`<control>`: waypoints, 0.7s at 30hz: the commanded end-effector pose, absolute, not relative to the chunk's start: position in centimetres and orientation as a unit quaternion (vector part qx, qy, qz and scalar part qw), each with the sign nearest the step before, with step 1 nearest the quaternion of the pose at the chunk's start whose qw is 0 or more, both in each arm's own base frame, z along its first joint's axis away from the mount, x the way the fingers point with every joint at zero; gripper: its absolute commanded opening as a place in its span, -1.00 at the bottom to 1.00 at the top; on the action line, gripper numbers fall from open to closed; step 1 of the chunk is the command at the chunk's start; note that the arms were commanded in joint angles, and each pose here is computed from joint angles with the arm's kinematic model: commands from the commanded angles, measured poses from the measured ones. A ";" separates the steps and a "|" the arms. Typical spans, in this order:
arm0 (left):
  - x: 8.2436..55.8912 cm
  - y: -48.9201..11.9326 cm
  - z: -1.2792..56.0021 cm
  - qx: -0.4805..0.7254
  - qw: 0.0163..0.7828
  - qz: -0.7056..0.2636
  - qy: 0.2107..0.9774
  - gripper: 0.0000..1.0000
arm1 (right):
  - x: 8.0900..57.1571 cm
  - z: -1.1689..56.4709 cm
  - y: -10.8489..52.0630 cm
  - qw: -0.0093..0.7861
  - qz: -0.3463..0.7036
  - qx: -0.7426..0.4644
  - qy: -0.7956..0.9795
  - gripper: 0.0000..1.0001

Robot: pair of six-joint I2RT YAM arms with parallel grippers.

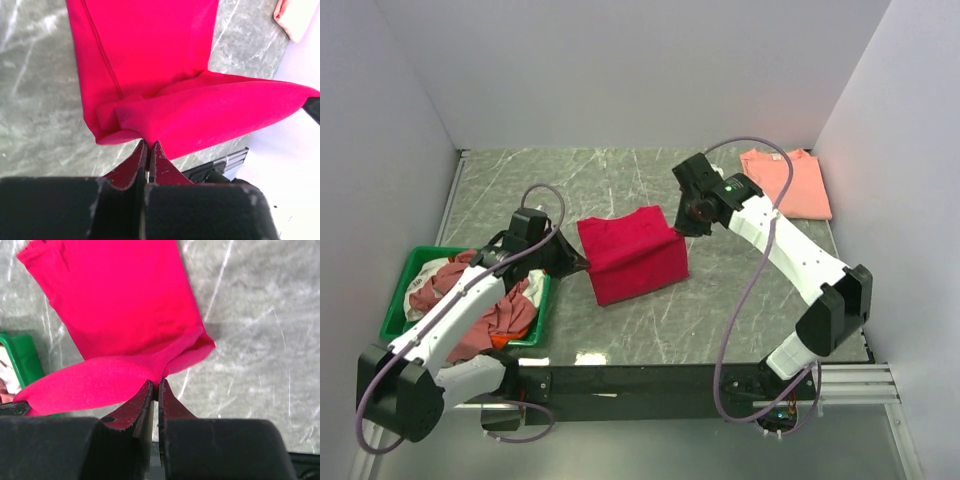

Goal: Fold and stack the t-shirts
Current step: Fold the tshirt

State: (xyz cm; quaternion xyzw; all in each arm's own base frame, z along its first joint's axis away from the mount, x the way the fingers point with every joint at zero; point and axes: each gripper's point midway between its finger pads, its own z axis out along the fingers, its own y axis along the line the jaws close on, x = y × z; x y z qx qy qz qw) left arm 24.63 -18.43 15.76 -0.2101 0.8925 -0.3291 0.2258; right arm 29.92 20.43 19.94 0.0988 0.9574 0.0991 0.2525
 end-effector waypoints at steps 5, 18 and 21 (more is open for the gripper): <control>28.6 -18.4 17.0 -0.174 0.255 -0.346 0.886 -0.99 | 35.0 22.0 21.6 0.297 0.095 0.095 0.945 -1.00; 34.0 -17.5 14.2 -0.190 0.245 -0.340 0.888 -0.99 | 40.3 18.9 22.6 0.276 0.079 0.095 0.953 -1.00; 35.4 -16.9 13.2 -0.199 0.242 -0.329 0.891 -0.99 | 41.5 18.2 22.7 0.270 0.078 0.097 0.955 -1.00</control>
